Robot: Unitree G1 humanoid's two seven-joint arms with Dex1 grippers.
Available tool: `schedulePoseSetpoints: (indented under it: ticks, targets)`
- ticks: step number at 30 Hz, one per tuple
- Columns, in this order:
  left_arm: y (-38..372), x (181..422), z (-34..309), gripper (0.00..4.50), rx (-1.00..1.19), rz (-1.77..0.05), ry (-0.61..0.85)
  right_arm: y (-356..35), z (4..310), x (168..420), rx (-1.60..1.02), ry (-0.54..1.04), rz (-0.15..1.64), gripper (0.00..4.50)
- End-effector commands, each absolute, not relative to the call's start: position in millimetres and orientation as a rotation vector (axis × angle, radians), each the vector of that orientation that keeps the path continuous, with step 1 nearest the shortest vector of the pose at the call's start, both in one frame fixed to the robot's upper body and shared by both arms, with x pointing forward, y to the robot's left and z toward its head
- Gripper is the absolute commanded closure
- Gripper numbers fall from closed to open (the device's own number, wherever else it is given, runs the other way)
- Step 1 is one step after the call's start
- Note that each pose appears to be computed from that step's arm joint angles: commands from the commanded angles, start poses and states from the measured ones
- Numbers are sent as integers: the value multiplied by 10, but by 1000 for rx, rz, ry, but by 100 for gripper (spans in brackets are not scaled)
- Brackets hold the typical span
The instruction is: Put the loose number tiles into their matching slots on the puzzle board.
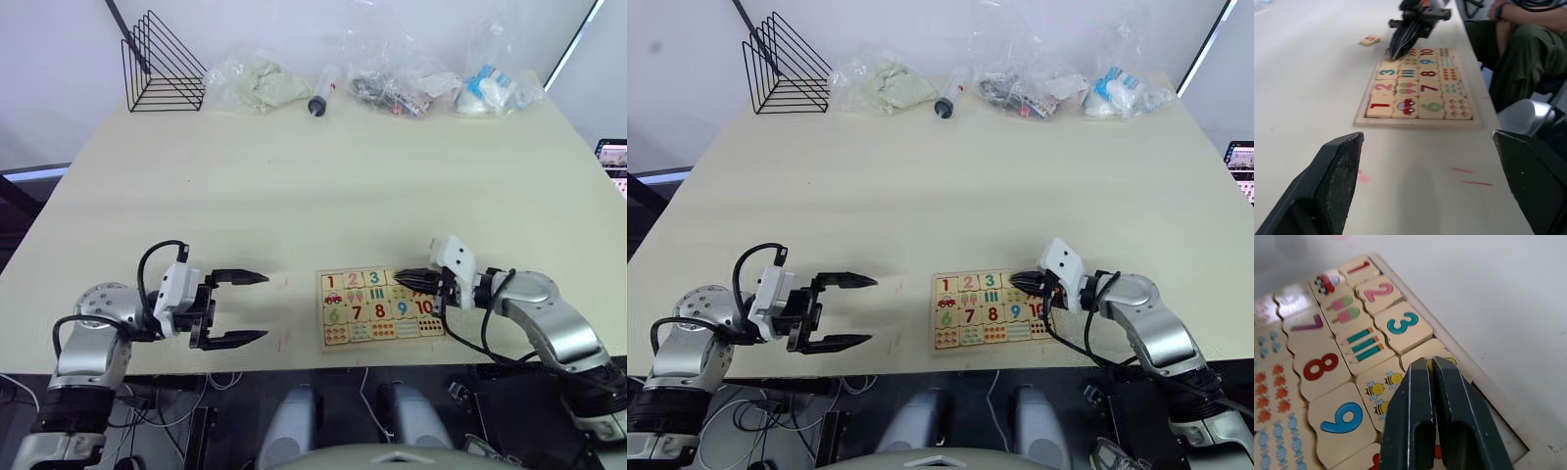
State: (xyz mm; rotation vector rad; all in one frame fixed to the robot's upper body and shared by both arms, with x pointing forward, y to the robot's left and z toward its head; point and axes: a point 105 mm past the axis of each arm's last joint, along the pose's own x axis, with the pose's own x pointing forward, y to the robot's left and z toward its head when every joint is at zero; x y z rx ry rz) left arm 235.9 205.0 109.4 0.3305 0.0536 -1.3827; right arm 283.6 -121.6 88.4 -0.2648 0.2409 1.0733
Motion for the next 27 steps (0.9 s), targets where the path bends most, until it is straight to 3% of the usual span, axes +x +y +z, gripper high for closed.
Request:
schedulePoseSetpoints:
  ticks: [1,13,18,21,22,27]
  targets:
    - [2089,2366,1148,0,333,-1322,24,-1301,1093,2824,-258,148,1040,435]
    - [2271,2391,1087,0,290,-1099,35,-1925,1127,2657,-201,65,812,435]
    - [2377,2402,1088,0,265,-1000,30,-2299,1095,2544,-209,62,704,201]
    - [2418,2392,1071,0,231,-955,42,-2444,1121,2465,-201,44,680,35]
    - [2426,2384,1064,0,220,-947,49,-2468,1122,2443,-201,43,679,7]
    - [2498,2334,1042,0,206,-855,52,-2735,1107,2317,-175,14,580,7]
